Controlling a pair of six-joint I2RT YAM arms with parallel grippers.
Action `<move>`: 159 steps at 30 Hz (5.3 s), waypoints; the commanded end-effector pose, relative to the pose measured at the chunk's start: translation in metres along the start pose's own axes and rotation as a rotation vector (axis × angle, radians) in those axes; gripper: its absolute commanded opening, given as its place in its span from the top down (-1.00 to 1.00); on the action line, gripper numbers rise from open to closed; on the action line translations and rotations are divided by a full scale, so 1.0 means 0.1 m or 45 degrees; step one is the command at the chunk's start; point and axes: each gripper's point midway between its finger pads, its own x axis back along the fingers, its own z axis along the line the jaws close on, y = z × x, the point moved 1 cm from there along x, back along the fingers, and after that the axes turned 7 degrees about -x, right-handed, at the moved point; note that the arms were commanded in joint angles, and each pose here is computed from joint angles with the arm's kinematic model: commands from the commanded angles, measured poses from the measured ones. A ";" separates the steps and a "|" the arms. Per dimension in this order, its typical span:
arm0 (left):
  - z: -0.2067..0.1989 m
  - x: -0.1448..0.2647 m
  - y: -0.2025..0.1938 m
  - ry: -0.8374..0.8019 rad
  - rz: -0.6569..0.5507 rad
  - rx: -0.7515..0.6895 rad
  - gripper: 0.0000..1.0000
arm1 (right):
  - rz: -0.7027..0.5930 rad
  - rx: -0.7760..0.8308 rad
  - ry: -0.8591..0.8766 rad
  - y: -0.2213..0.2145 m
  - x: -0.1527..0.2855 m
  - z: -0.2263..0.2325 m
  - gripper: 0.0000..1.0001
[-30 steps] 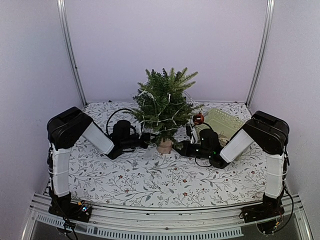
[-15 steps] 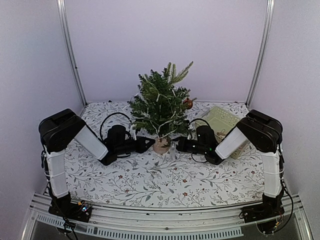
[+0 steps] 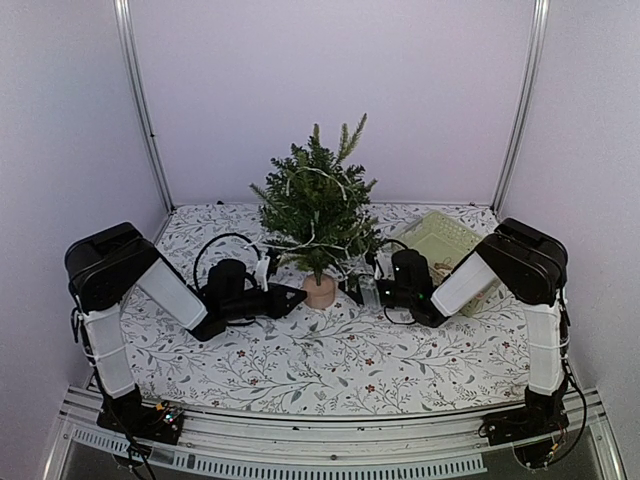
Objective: Decorate the small christmas tree
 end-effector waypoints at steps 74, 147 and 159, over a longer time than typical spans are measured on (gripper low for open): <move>-0.12 0.64 1.16 0.179 -0.271 -0.177 0.13 | 0.075 0.250 -1.060 1.55 2.41 -1.03 1.00; -2.02 1.76 1.54 -0.305 -0.553 -0.914 0.21 | -0.357 1.337 0.410 0.06 2.20 2.79 1.00; -2.01 1.58 2.30 -0.216 -0.629 -0.900 0.14 | -0.555 1.400 0.339 0.65 2.31 2.96 1.00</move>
